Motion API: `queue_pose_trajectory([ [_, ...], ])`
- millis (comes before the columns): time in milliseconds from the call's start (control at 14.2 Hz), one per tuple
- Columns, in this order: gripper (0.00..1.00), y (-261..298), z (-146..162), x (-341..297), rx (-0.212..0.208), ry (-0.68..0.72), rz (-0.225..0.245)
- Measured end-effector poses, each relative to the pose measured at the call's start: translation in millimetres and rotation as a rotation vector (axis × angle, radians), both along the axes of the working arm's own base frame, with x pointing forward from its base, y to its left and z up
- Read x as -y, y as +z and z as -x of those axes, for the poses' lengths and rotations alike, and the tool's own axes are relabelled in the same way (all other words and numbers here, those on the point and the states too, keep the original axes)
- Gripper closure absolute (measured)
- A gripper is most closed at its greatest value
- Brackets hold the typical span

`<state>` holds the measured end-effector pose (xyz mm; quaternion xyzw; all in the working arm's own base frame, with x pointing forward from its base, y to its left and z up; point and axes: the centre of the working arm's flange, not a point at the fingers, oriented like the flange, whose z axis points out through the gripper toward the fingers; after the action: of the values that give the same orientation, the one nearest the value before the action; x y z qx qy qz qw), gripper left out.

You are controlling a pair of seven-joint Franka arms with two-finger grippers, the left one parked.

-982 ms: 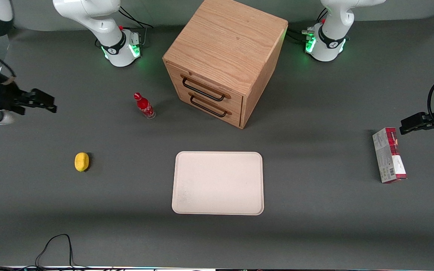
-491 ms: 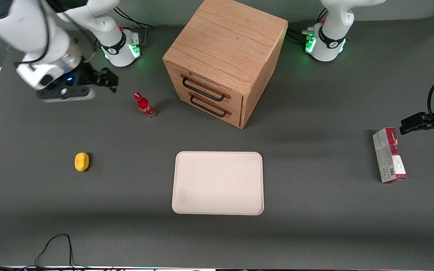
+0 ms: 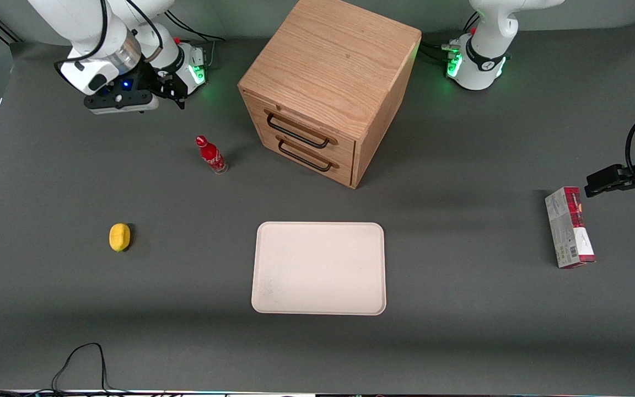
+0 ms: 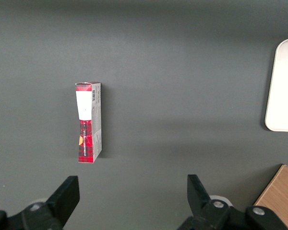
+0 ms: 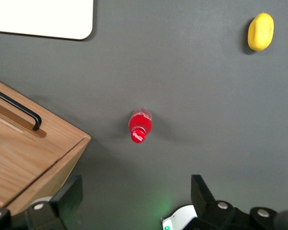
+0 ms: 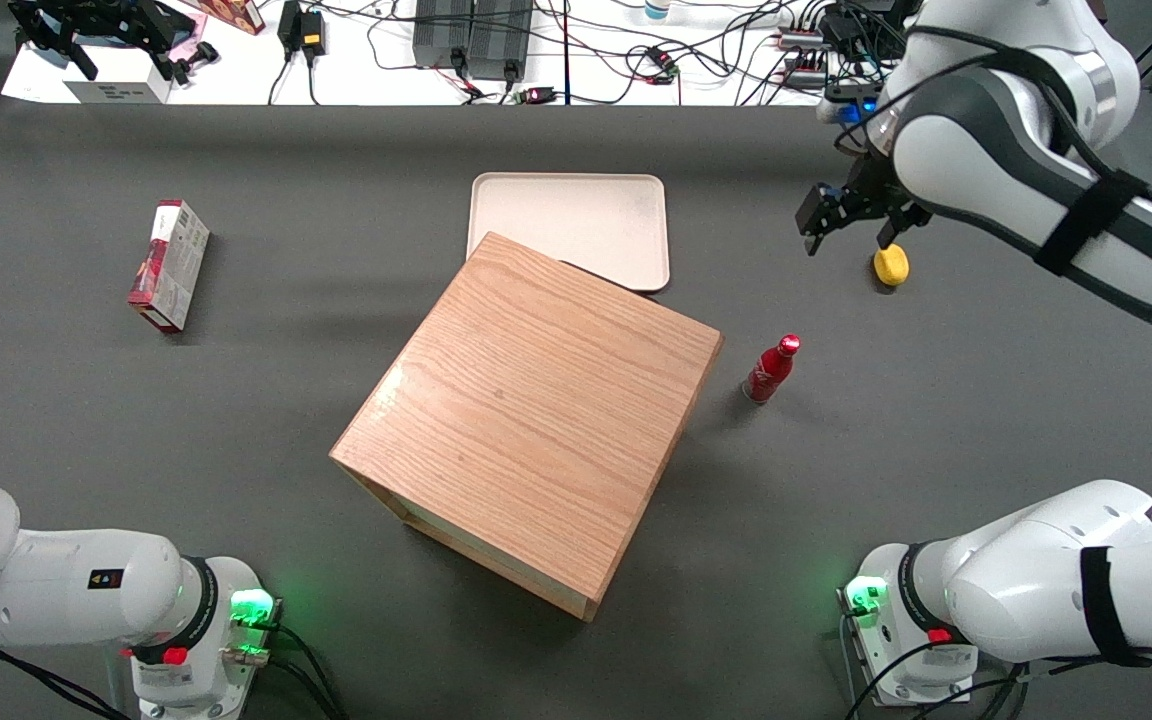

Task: Place coke bottle on tray
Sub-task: 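Move the right gripper toward the red Coca-Cola bottle beside the cabinet, then lower the open right gripper around the bottle and close it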

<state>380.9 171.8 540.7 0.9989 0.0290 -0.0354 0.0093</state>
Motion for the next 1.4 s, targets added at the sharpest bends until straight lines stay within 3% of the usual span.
queue_pose_trajectory([
  [351, 0.00, -21, 19, -18, -0.025, 0.058, 0.013],
  [1404, 0.00, -188, 21, -13, 0.019, 0.040, -0.010],
])
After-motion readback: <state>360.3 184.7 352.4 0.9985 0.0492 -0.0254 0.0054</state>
